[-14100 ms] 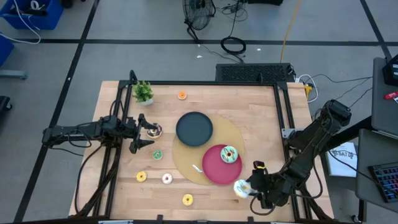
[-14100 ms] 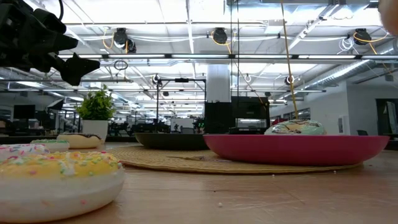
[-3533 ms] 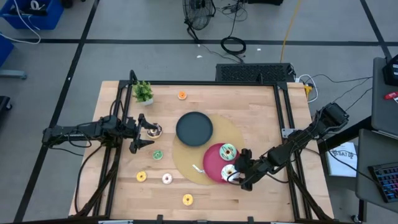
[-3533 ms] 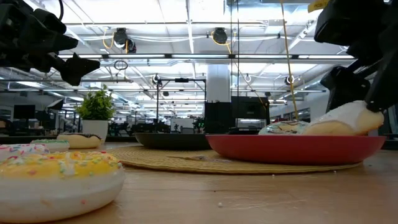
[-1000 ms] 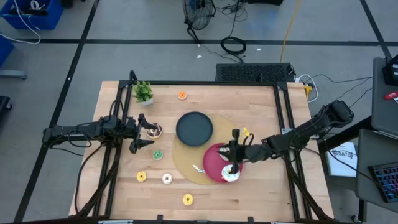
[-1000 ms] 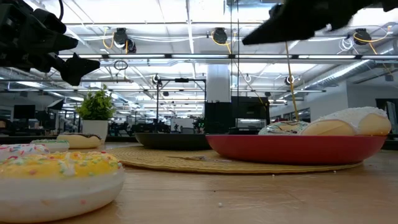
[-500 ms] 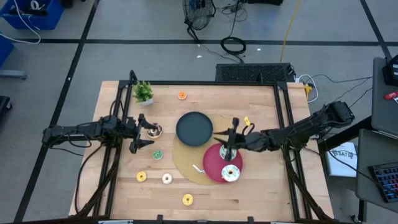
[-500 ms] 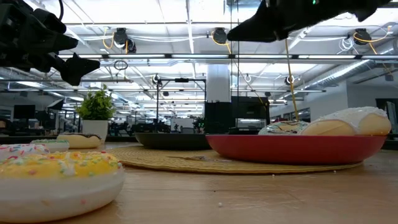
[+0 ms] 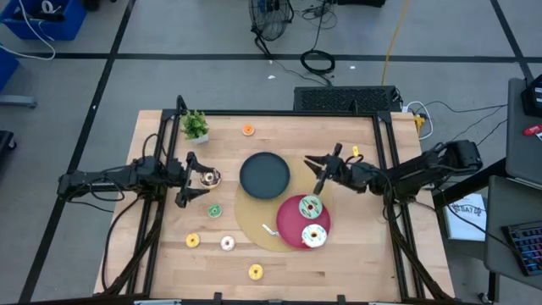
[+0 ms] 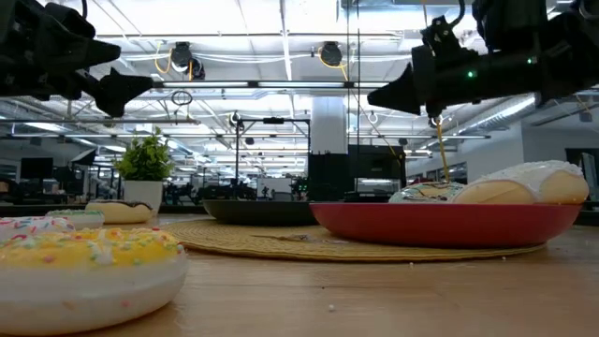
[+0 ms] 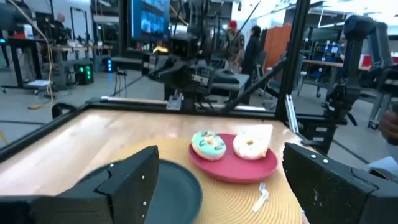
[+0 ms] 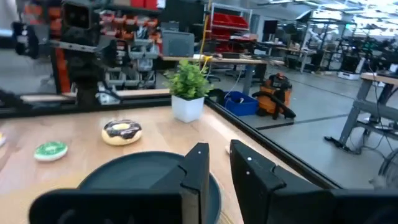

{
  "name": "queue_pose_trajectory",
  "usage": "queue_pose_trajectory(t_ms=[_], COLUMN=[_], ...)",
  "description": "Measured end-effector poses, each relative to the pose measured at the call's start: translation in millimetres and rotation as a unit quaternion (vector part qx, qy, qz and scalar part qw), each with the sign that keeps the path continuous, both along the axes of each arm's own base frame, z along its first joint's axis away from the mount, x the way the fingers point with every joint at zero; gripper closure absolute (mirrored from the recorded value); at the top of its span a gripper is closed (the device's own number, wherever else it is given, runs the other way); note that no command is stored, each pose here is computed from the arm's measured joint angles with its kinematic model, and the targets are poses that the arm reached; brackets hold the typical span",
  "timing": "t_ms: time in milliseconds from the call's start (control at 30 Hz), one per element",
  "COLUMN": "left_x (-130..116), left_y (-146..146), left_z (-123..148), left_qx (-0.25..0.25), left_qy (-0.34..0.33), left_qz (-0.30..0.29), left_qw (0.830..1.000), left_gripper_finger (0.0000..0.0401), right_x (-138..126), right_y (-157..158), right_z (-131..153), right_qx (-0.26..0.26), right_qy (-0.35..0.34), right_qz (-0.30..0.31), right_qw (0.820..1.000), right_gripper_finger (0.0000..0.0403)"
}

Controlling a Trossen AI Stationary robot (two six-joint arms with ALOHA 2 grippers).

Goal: Pick & Place donuts
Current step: Put the large black doughnut on the pink plate

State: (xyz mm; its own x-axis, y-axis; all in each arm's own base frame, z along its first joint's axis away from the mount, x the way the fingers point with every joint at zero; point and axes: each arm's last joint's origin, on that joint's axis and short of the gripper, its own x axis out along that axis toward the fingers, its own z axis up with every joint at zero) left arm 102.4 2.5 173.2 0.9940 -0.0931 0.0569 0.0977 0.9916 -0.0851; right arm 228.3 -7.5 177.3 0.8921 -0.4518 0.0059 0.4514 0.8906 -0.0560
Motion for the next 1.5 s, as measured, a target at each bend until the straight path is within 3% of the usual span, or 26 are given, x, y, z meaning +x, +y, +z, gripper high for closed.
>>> queue_pose_trajectory(t_ms=[233,367,567,733,833,1067,1200,1300,1500], left_x=[-1,0,0,2,2,11,23,33,51], left_y=[0,0,3,7,10,15,16,18,13], left_z=[8,6,5,-2,2,12,3,-5,-20], left_qx=[-0.023,-0.031,-0.046,-0.06,-0.092,-0.161,-0.142,-0.108,-0.05], left_qy=[-0.038,-0.028,-0.024,0.044,0.118,0.283,0.386,0.439,0.501], left_qz=[0.001,0.003,0.056,0.125,0.176,0.247,0.272,0.271,0.197], left_qw=[0.999,0.999,0.997,0.989,0.973,0.913,0.87,0.85,0.841], left_gripper_finger=[0.0066,0.0066,0.0066,0.0066,0.0066,0.0066,0.0066,0.0066,0.0066], right_x=[-4,-4,-4,-4,-5,-5,-4,-4,-4], right_y=[-4,-3,-3,-3,-3,-3,-3,-3,-3], right_z=[-4,-4,-5,-8,-9,-8,-7,-6,-6], right_qx=[0.012,0.01,0.009,0.009,0.009,0.009,0.009,0.009,0.009], right_qy=[-0.005,-0.003,0.001,0.017,0.02,0.018,0.011,0.006,0.006], right_qz=[-0.007,-0.007,-0.007,-0.007,-0.007,-0.007,-0.007,-0.007,-0.007], right_qw=[1.0,1.0,1.0,1.0,1.0,1.0,1.0,1.0,1.0], right_gripper_finger=[0.035,0.0351,0.0348,0.0348,0.0349,0.0349,0.0348,0.0349,0.0348])
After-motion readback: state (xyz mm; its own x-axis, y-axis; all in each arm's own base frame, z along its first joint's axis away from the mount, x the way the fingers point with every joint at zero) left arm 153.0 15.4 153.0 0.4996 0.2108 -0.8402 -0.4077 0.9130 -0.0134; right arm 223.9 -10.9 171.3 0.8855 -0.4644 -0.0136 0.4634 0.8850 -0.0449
